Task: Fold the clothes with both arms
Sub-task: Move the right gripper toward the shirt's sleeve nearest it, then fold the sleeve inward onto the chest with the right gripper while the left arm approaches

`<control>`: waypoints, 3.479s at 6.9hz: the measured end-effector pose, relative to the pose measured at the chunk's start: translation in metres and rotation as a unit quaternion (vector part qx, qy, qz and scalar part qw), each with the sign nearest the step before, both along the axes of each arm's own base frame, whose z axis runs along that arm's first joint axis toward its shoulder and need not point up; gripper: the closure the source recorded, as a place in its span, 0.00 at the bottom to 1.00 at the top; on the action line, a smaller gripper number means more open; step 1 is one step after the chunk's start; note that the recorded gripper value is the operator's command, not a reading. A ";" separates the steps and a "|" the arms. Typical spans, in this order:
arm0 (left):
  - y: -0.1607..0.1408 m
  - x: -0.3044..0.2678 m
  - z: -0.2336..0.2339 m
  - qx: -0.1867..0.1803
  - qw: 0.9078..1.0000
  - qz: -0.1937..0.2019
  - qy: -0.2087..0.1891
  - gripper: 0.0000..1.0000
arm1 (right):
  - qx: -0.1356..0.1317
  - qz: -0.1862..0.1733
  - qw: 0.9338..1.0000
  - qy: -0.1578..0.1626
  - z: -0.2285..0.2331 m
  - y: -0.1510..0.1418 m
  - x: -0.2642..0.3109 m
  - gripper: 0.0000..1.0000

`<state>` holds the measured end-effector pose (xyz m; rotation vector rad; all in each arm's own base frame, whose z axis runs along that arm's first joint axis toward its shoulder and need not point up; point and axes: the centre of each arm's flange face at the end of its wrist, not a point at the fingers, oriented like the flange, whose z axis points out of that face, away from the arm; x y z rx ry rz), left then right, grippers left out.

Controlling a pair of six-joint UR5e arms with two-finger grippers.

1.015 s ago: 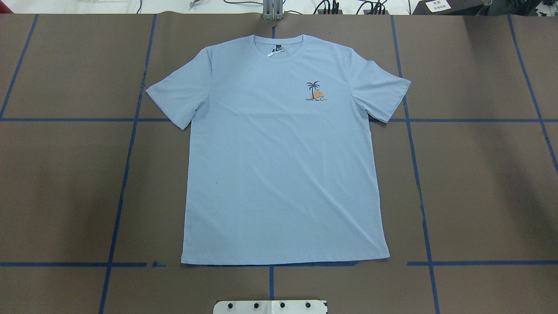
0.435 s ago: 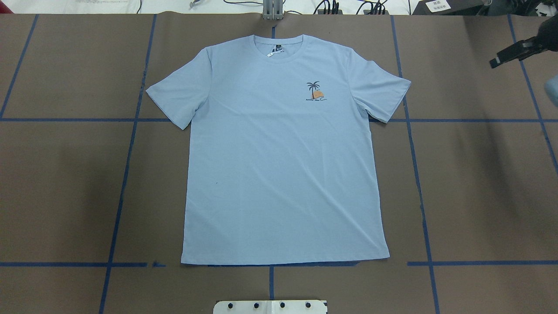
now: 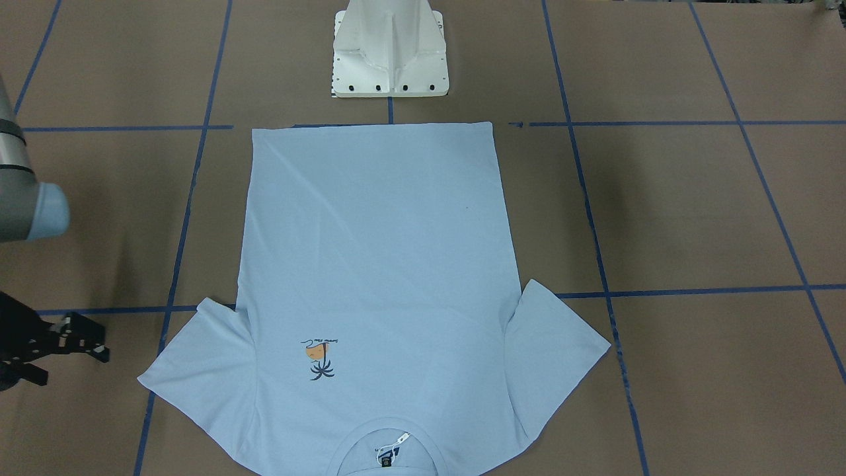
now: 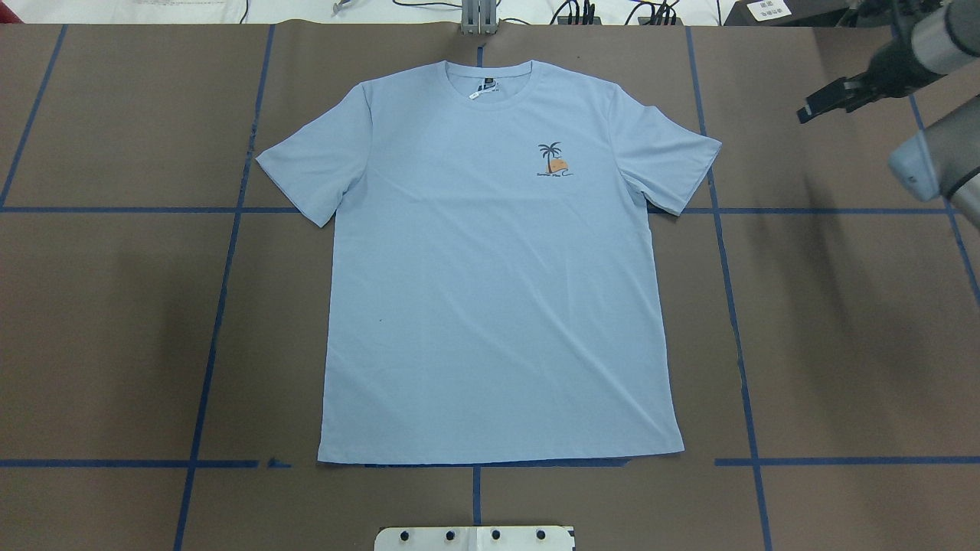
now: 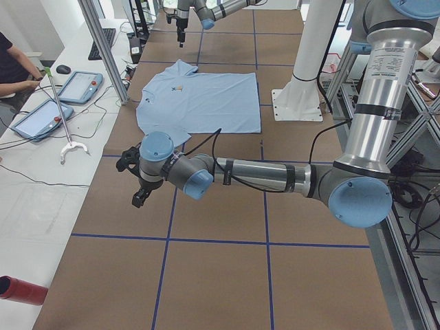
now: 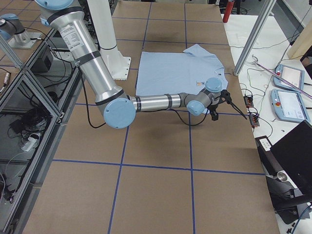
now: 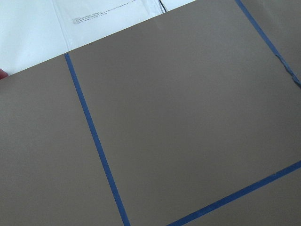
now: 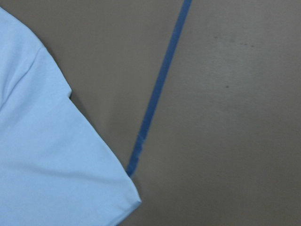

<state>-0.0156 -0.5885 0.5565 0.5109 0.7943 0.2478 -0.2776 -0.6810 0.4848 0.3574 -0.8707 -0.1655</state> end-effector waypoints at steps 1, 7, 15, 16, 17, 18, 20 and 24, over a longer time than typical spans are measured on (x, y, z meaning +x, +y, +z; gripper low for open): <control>0.000 0.000 -0.001 0.001 1.000 -0.006 0.005 0.01 | -0.004 0.012 1.000 0.004 -0.012 0.001 -0.032 0.02; 0.000 0.001 -0.004 0.006 1.000 -0.009 0.009 0.01 | -0.039 0.021 0.999 0.032 0.009 -0.015 -0.067 0.25; 0.002 0.005 -0.011 -0.009 0.999 0.000 0.043 0.01 | -0.031 -0.003 0.999 0.032 0.005 -0.007 -0.085 1.00; 0.002 0.006 -0.011 -0.011 0.999 -0.001 0.044 0.01 | -0.027 -0.004 0.999 0.030 -0.001 -0.009 -0.086 1.00; 0.002 0.006 -0.011 -0.012 0.999 -0.002 0.045 0.01 | -0.025 -0.004 0.999 0.028 -0.004 -0.009 -0.086 1.00; 0.002 0.005 -0.010 -0.012 0.999 -0.002 0.045 0.01 | -0.021 -0.005 0.999 0.025 -0.011 -0.010 -0.086 1.00; 0.003 0.005 -0.008 -0.014 0.999 -0.002 0.044 0.01 | -0.006 -0.009 1.000 0.013 -0.056 -0.011 -0.090 1.00; 0.003 0.005 -0.008 -0.014 0.999 -0.002 0.044 0.01 | 0.019 -0.010 0.999 0.043 -0.181 0.003 -0.187 1.00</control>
